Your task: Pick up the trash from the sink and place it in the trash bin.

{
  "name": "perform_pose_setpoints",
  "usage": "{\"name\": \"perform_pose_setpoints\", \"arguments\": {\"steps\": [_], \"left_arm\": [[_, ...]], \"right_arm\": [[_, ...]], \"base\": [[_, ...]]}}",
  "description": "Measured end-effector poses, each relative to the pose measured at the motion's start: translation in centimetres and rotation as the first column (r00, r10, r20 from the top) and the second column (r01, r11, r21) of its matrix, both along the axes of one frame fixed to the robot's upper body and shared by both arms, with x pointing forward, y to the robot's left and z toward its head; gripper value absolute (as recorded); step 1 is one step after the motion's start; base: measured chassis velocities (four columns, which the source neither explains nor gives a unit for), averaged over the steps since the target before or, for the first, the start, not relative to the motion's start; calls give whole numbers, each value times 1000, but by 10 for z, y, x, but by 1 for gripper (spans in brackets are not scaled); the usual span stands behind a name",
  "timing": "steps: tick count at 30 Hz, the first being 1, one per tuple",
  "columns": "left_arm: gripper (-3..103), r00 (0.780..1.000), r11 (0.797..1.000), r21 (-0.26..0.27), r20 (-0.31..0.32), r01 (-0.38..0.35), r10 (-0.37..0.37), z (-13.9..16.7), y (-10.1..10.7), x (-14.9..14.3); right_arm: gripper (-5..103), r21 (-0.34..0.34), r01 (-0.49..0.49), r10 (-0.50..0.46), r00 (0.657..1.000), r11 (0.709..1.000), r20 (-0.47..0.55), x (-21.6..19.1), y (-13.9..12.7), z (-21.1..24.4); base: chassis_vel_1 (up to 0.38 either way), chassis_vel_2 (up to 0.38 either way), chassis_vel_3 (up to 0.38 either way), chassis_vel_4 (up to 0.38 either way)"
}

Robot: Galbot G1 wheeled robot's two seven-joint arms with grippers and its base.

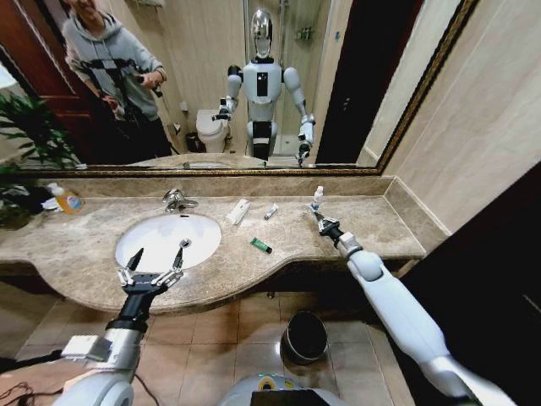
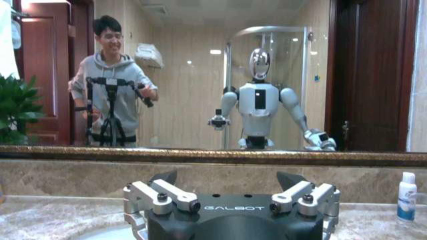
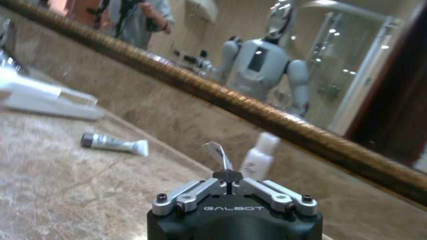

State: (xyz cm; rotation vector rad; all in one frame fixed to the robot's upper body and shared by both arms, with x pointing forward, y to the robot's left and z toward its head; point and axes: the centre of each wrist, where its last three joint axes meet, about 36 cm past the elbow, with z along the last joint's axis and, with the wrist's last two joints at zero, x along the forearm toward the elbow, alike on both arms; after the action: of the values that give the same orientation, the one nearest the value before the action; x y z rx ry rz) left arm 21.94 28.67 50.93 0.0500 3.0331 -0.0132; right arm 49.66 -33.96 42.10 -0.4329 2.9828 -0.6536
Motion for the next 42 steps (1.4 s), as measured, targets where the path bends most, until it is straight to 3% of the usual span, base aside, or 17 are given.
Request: {"name": "perform_pose_setpoints", "arguments": {"steps": [7,8,11,12,14,18,24,28,32,38,42], "left_arm": [[100,1000,1000,0,0,0,0,0,0,0],[100,1000,1000,0,0,0,0,0,0,0],[100,1000,1000,0,0,0,0,0,0,0],[100,1000,1000,0,0,0,0,0,0,0],[100,1000,1000,0,0,0,0,0,0,0],[100,1000,1000,0,0,0,0,0,0,0],[100,1000,1000,0,0,0,0,0,0,0],[100,1000,1000,0,0,0,0,0,0,0],[100,1000,1000,0,0,0,0,0,0,0],[100,1000,1000,0,0,0,0,0,0,0],[100,1000,1000,0,0,0,0,0,0,0]], "right_arm": [[0,136,17,-21,999,991,25,-85,-9,45],[0,136,17,-21,999,991,25,-85,-9,45],[0,219,68,-69,998,973,-4,-139,-11,43],[0,219,68,-69,998,973,-4,-139,-11,43],[0,259,119,-118,993,959,-18,-178,-15,38],[0,282,174,-168,985,944,-43,-229,-21,23],[0,291,234,-221,972,927,-79,-271,-19,-16],[0,287,261,-233,964,922,-126,-299,-1,-52],[0,259,281,-226,948,924,-223,-322,10,-105],[0,214,291,-200,908,932,-367,-321,19,-177],[0,181,295,-183,868,938,-462,-287,38,-237]], "base": [[0,0,0,0],[0,0,0,0],[0,0,0,0],[0,0,0,0],[0,0,0,0],[0,0,0,0],[0,0,0,0],[0,0,0,0],[0,0,0,0],[0,0,0,0],[0,0,0,0]]}}
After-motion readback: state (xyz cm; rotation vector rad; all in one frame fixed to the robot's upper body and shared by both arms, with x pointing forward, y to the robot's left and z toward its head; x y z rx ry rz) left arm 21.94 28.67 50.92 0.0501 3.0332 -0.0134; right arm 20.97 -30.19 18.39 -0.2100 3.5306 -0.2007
